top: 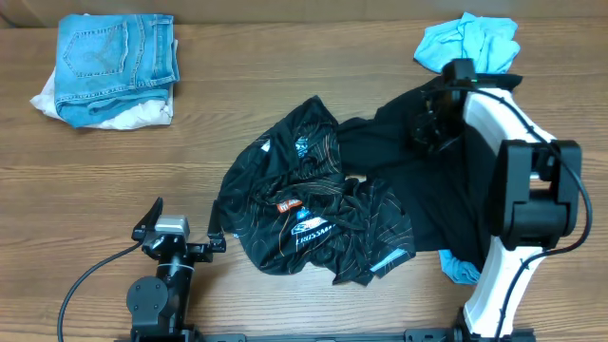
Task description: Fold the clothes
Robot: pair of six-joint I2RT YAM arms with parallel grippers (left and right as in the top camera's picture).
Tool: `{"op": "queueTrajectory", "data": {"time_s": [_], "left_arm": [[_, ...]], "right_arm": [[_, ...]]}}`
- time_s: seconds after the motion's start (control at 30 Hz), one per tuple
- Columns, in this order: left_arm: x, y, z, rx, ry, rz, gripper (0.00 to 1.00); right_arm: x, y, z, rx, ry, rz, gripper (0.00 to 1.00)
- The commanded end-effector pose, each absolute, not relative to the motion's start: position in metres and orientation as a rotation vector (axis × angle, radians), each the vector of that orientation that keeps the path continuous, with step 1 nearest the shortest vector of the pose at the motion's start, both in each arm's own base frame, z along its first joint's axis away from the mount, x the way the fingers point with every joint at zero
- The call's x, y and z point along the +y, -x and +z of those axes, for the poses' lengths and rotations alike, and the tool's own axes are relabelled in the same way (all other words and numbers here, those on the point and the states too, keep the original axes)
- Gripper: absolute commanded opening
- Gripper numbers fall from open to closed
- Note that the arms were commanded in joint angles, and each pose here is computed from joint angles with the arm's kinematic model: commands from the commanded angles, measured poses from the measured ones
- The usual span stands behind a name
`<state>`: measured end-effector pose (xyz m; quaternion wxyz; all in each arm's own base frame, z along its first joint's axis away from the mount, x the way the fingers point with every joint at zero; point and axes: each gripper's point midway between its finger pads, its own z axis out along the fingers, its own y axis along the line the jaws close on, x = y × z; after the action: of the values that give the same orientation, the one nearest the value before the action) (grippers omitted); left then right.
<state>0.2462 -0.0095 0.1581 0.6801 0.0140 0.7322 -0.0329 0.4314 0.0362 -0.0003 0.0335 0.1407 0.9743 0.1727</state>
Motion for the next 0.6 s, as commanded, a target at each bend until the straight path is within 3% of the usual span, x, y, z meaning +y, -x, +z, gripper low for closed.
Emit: {"op": "queueTrajectory", "data": {"time_s": [0.0,0.3,0.57], "left_arm": [[-0.009,-0.246,0.158,1.638,-0.041,-0.065,1.0],[-0.009,-0.246,0.158,1.638,-0.041,-0.065,1.0],[-0.009,-0.246,0.158,1.638,-0.042,-0.065,1.0]], "right_arm": [[-0.034,-0.414,-0.048,3.062,-0.622,0.265,0.04],[-0.155,-0.386,-0.049,2.977,-0.942,-0.116,0.04],[-0.266,-0.342,-0.033,2.67,-1.552,-0.244,0.04]]}}
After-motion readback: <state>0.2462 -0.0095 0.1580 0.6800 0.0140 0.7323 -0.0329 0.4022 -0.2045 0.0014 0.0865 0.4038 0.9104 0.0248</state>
